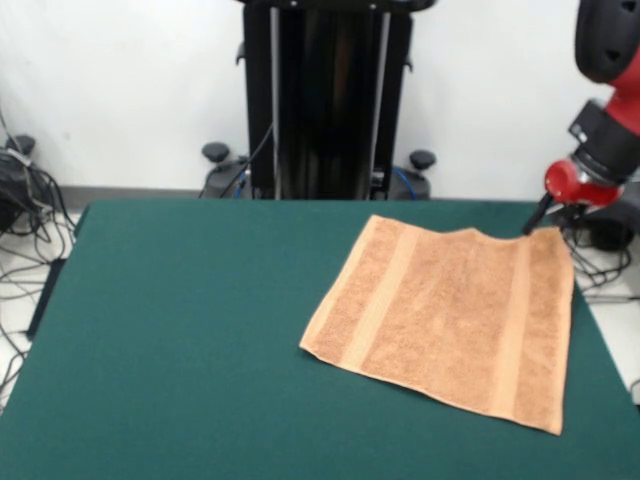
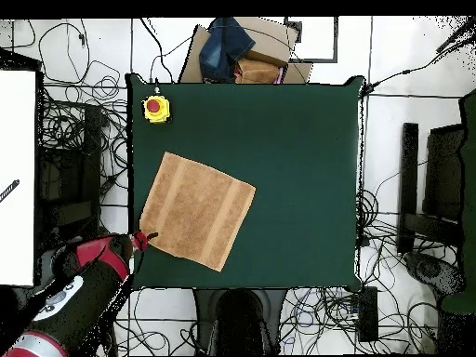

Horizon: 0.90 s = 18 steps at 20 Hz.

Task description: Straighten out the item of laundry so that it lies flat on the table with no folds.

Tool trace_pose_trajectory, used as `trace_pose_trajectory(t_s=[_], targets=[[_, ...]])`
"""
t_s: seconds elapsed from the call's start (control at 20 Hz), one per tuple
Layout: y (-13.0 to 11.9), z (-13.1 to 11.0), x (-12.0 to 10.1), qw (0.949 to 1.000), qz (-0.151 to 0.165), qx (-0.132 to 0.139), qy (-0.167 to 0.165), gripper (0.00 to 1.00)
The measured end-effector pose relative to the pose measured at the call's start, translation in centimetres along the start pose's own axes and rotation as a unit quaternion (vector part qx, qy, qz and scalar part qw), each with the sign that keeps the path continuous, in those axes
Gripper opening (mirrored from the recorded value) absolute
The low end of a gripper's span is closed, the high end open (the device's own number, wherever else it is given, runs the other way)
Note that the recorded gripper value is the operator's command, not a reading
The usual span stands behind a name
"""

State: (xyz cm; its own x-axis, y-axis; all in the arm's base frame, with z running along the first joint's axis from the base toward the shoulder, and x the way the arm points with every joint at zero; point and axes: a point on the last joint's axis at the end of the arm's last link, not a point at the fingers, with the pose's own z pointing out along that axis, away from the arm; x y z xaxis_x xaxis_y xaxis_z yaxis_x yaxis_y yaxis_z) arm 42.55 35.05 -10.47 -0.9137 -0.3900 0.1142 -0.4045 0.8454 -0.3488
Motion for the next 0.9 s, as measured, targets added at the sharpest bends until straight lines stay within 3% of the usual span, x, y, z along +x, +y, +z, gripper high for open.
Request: trace_pose_trajectory(t_s=[0.2, 0.4, 0.65, 0.7, 0.9], targets=[[-0.1, -0.2, 0.0, 1.0, -0.003, 0.001, -0.002, 1.0], [-0.4, -2.0, -0.4, 1.0, 0.0, -0.006, 0.003, 1.0], [-1.3, -7.4, -1.2, 0.9988, 0.012, -0.031, 0.036, 1.0], [-1.8, -9.9, -1.6, 0.9977, 0.019, -0.044, 0.047, 1.0], [-2.5, -12.7, -2.3, 0.9968, 0.027, -0.058, 0.049, 1.0]])
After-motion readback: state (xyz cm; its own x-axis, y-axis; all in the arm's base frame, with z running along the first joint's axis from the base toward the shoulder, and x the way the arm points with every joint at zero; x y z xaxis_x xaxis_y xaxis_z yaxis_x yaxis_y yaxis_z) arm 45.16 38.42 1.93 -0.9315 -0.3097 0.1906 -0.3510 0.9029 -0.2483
